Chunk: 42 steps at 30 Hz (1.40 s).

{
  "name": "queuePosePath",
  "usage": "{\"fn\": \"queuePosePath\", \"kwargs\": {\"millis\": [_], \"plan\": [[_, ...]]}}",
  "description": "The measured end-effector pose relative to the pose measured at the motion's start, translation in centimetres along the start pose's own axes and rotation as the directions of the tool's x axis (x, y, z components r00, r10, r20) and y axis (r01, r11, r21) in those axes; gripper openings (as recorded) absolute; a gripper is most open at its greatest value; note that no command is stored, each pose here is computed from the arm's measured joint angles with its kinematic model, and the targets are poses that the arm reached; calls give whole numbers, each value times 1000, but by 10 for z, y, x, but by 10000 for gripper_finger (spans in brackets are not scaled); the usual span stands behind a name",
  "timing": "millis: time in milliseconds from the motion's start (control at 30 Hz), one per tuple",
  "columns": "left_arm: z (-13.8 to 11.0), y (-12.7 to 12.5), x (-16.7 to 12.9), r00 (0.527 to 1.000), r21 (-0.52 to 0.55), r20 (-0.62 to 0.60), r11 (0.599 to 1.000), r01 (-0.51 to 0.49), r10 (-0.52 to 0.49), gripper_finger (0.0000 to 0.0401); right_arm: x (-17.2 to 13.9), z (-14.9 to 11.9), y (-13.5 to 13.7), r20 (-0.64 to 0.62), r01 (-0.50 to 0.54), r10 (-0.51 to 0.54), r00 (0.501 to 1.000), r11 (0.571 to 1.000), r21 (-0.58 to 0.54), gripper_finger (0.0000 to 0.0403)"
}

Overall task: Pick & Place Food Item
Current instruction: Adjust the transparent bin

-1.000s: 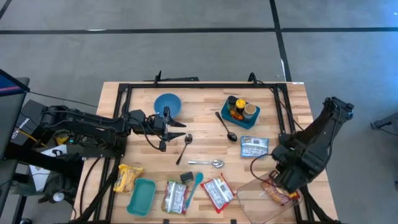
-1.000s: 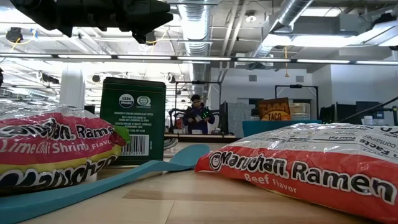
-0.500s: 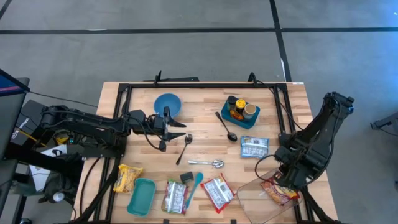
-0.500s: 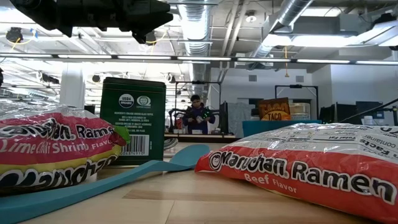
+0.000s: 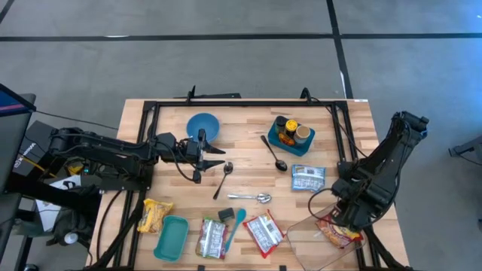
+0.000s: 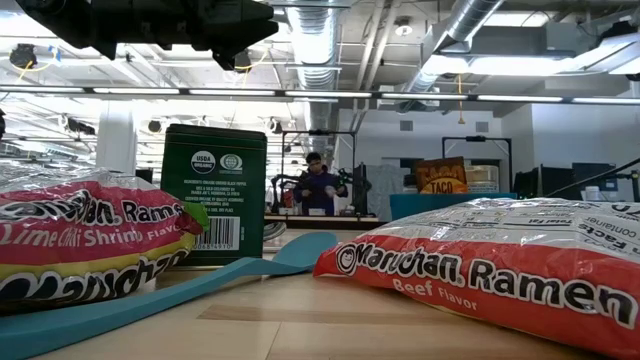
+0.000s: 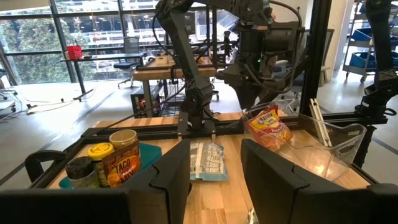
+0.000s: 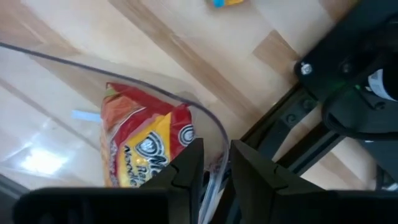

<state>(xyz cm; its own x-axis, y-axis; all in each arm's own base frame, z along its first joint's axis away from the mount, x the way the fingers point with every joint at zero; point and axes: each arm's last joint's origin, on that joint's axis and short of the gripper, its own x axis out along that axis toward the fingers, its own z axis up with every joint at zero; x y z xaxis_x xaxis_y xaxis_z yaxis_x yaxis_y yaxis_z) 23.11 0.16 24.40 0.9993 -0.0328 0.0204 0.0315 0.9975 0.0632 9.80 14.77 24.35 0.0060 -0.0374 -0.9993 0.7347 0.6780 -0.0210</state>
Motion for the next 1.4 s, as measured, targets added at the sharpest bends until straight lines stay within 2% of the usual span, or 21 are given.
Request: {"fn": "queuePosePath", "kwargs": {"millis": [567, 867, 1167, 1400], "plan": [[-1, 0, 0, 1000, 0, -5, 1000, 4, -4, 136, 8, -5, 1, -9, -29, 29, 1000, 1000, -9, 74], [-1, 0, 0, 1000, 0, -6, 1000, 3, -3, 136, 9, -7, 2, -11, -34, 34, 999, 999, -12, 53], [-1, 0, 0, 1000, -1, -7, 1000, -2, 2, 136, 5, -6, -2, -44, -50, 50, 998, 999, -9, 51], [-1, 0, 0, 1000, 0, -7, 1000, -1, 1, 136, -4, -4, -7, -55, -90, 92, 994, 995, 46, 51]]}}
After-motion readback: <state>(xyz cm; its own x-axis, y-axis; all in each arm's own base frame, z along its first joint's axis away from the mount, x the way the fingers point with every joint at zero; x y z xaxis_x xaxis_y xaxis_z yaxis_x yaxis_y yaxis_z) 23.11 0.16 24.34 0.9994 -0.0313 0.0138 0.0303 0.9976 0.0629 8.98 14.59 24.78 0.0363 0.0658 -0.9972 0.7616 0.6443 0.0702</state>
